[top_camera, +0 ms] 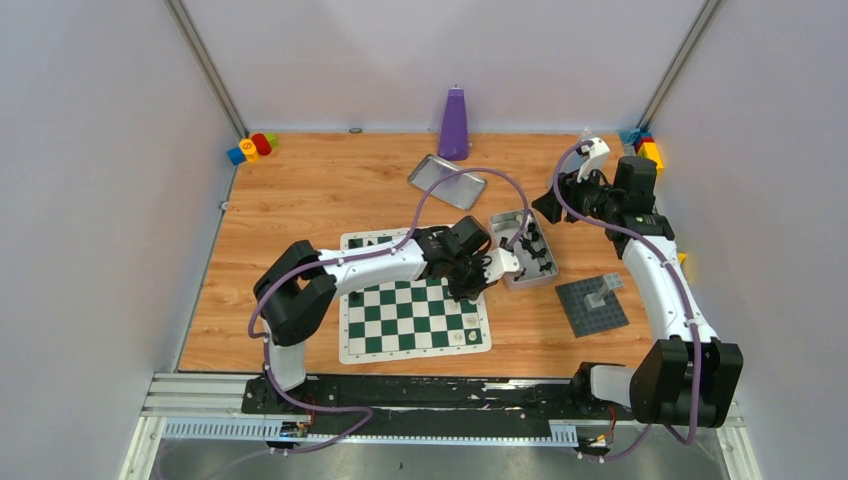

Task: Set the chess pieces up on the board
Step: Place the chess piece on the chessboard.

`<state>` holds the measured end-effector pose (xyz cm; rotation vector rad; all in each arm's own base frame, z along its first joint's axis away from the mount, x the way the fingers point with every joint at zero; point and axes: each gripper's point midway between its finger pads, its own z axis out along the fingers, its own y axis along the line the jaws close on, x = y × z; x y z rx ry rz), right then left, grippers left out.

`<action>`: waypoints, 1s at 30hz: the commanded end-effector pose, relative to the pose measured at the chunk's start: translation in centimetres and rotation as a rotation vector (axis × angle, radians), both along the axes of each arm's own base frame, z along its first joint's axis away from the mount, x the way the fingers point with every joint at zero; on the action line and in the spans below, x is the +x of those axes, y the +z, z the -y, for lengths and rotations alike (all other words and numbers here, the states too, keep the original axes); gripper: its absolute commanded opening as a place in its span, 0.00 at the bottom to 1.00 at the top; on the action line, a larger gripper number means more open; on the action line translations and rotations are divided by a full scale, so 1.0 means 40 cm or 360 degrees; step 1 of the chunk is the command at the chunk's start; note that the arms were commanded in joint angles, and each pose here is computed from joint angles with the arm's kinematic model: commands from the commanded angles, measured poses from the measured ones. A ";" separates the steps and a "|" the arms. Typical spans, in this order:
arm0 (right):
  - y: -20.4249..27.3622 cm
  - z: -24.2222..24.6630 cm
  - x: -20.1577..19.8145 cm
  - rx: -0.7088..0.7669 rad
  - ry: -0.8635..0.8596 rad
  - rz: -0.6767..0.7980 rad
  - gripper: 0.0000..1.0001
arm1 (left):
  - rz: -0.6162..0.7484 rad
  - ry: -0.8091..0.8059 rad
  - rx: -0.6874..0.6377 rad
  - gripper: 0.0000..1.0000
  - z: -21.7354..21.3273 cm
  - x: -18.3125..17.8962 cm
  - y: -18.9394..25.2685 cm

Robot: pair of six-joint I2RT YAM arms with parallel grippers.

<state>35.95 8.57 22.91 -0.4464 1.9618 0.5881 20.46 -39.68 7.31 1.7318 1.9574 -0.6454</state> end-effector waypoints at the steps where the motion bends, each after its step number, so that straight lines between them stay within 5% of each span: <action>1: 0.003 -0.008 0.006 0.0001 0.0044 0.0042 0.57 | 0.0011 -0.0063 -0.0012 0.04 0.009 -0.014 -0.013; 30: -0.002 -0.013 0.001 0.0015 0.0066 0.0023 0.57 | -0.0027 -0.0073 0.0044 0.09 0.003 -0.021 -0.056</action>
